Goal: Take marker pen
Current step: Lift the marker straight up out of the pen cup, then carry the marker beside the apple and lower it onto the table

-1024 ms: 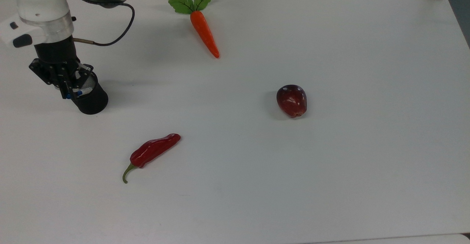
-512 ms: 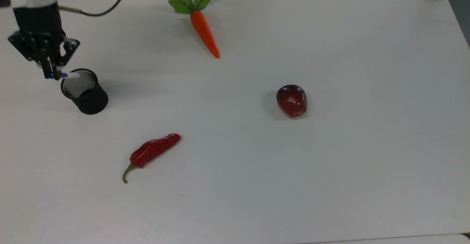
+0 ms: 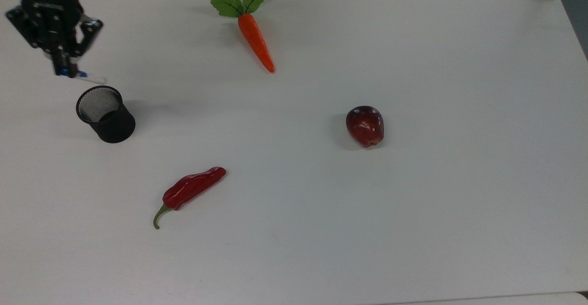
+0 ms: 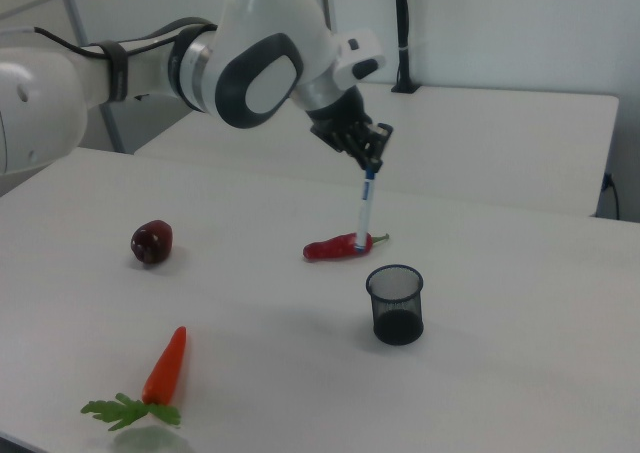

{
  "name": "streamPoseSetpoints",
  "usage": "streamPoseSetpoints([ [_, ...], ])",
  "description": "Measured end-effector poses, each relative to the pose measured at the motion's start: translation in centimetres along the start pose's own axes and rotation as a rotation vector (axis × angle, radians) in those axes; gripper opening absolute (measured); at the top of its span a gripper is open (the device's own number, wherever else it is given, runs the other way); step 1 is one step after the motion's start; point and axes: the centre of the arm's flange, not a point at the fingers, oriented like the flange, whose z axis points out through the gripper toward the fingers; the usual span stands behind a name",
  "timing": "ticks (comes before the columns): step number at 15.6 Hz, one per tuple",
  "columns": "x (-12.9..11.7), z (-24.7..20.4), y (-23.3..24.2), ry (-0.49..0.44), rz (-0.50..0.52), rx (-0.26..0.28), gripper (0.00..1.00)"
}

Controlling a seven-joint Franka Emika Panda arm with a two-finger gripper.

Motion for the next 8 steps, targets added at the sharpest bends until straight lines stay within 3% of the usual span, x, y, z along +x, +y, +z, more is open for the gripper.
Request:
streamPoseSetpoints([
  [8, -1.8, 2.5, -16.0, -0.241, -0.118, 0.128, 0.17],
])
